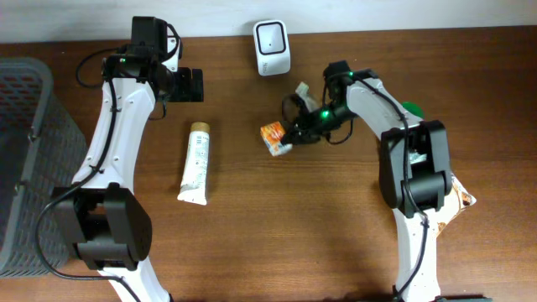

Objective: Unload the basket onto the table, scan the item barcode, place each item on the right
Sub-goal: 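Raise the orange box toward the scanner with the right gripper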

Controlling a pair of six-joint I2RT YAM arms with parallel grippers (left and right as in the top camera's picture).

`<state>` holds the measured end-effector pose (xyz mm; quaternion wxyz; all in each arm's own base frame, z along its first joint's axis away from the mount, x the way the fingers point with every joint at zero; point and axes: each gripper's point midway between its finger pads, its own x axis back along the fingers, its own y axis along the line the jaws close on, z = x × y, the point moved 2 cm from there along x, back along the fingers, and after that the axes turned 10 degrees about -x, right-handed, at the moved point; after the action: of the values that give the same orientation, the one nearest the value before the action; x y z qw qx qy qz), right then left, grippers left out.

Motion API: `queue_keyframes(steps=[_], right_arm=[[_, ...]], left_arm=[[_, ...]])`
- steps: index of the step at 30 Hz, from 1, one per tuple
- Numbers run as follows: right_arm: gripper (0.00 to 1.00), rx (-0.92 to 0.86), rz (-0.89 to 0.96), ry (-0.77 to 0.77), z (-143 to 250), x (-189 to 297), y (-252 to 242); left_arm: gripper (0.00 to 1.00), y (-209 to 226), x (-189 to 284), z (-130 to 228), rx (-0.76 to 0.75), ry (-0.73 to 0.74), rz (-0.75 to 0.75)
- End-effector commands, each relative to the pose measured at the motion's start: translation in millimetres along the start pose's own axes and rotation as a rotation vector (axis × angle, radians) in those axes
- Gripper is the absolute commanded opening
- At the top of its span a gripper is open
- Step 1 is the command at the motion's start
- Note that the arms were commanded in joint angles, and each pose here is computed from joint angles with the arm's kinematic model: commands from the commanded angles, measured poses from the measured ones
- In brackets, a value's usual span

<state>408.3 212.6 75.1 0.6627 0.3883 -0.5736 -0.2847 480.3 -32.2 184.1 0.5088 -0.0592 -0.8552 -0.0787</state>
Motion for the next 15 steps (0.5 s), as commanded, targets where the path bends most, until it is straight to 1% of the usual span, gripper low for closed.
queue_keyframes(steps=[1,2,7,9,13,15], right_arm=[[0.04,0.132,-0.432,-0.082,-4.8,55.1,93.4],[0.04,0.131,-0.547,-0.092,-4.6,69.9,104.6],[0.04,-0.05,-0.556,-0.086,-9.2,87.5,96.4],[0.04,-0.076,-0.558,-0.087,-8.3,94.0,100.2],[0.04,-0.037,-0.555,-0.1,2.0,109.2,124.9],[0.04,0.054,-0.549,-0.128,10.5,123.1,148.0]], left_arm=[[0.99,1.0,-3.2,2.4,-0.018,0.011,-0.002],[0.99,1.0,-3.2,2.4,-0.018,0.011,-0.002],[0.99,1.0,-3.2,2.4,-0.018,0.011,-0.002],[0.99,1.0,-3.2,2.4,-0.018,0.011,-0.002],[0.99,1.0,-3.2,2.4,-0.018,0.011,-0.002],[0.99,1.0,-3.2,2.4,-0.018,0.011,-0.002]])
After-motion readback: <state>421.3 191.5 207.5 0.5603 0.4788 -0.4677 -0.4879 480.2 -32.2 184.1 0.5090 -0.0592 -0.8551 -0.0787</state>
